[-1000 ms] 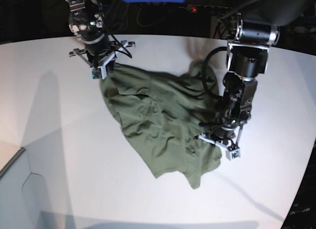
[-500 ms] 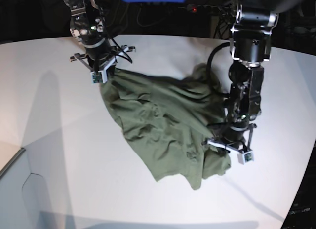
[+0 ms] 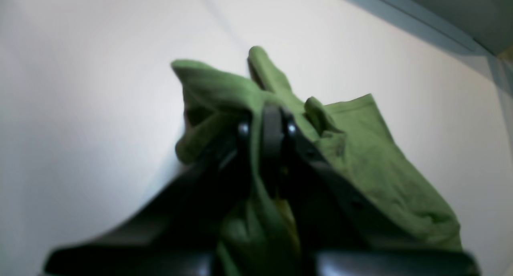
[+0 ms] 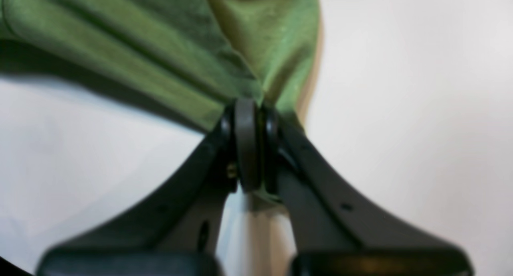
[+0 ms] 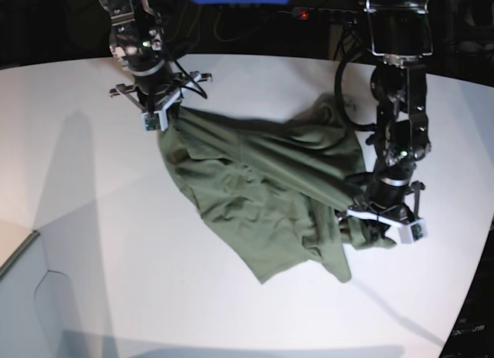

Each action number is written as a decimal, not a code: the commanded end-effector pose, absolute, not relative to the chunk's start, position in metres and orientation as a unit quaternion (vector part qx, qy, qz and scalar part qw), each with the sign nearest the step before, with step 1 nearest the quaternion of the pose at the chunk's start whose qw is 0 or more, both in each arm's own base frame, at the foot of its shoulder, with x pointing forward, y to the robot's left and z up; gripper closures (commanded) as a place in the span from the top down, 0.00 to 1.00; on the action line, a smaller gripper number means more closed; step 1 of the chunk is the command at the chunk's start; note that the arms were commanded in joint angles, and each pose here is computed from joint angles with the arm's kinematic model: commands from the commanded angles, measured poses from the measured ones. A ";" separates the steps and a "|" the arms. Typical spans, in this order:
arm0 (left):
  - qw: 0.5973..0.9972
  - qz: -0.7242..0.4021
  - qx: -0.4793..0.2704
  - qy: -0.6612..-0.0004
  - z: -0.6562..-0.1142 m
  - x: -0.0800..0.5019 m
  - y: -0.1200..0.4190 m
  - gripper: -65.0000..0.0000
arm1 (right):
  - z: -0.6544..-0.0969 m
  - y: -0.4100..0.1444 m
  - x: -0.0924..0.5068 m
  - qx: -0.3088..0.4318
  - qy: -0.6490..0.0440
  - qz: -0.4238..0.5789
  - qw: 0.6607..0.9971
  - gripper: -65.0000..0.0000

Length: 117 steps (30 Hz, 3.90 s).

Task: Layout the t-shirt on the table in an organized manner, then fold the t-shirt properly
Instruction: 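Reach the left gripper into the shirt and grasp a fold, then pull the held shirt edges apart, spreading the shirt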

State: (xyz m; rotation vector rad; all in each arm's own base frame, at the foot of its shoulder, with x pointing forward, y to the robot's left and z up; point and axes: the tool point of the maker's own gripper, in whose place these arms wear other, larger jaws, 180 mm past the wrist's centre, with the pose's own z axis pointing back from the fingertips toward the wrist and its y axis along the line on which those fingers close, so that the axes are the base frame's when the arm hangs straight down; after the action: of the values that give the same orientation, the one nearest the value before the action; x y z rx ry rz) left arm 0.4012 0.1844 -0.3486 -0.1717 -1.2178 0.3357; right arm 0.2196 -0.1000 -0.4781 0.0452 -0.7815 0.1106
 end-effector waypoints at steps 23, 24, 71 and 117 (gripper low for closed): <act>0.819 0.203 -0.029 -0.536 -0.390 0.351 0.236 0.00 | -0.482 -0.107 0.214 0.015 -0.365 0.057 0.929 0.00; 0.820 0.204 -0.027 -0.534 -0.392 0.348 0.237 0.00 | -0.482 -0.107 0.214 0.014 -0.365 0.058 0.929 0.00; 0.810 0.247 0.002 -0.531 -0.394 0.332 0.272 0.37 | -0.477 -0.107 0.229 0.013 -0.378 0.058 0.924 0.00; 0.807 0.317 -0.051 -0.496 -0.425 0.340 0.277 0.00 | -0.476 -0.108 0.230 0.013 -0.379 0.058 0.924 0.00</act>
State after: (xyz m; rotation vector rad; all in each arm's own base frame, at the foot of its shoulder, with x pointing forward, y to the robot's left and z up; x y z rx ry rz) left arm 0.3296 0.2709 -0.4406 -0.1099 -1.0059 0.6823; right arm 0.2290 -0.1045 -0.4767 0.0362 -0.7841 0.1172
